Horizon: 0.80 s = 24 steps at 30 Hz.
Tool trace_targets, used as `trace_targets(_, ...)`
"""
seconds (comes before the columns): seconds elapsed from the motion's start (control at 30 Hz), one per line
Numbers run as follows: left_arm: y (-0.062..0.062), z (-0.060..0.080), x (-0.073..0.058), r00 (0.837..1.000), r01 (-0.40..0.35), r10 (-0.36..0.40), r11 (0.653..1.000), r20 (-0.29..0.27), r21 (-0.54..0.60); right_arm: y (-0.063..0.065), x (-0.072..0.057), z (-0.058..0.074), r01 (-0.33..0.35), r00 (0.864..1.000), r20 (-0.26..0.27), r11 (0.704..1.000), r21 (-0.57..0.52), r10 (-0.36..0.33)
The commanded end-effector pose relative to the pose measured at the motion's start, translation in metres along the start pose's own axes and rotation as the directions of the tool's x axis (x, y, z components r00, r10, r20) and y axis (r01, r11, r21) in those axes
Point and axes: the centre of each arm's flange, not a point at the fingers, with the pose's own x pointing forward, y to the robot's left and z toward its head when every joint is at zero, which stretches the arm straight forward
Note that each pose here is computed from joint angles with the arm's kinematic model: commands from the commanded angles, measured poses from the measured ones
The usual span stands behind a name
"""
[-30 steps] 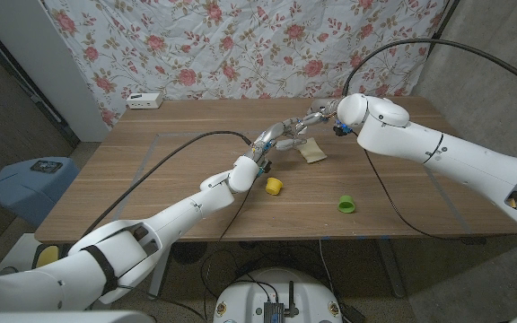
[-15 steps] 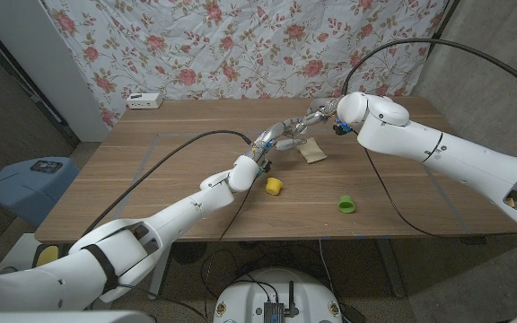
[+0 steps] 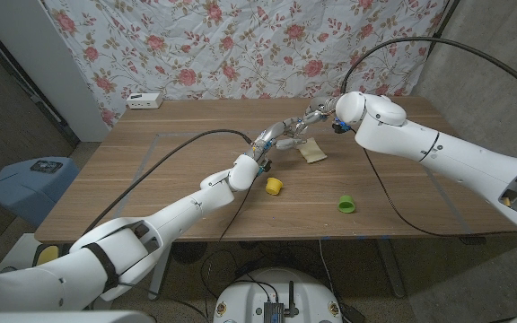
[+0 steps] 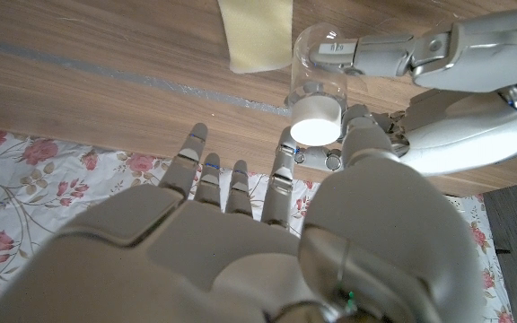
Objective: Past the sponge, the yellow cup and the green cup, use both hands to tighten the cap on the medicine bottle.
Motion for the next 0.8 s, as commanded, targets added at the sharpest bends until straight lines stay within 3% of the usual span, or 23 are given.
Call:
trace_targets(0.03, -0.0005, 0.0002, 0.0009, 1.000, 0.001, -0.001, 1.000, 0.001, -0.001, 0.0004, 0.0028, -0.0008, 0.007, 1.000, -0.002, 1.000, 0.003, -0.007)
trace_targets(0.8, -0.0035, 0.0012, 0.0017, 1.000, 0.006, -0.006, 1.000, -0.002, -0.005, 0.0050, 0.0000, -0.0067, 0.049, 0.999, -0.013, 0.999, 0.015, -0.049)
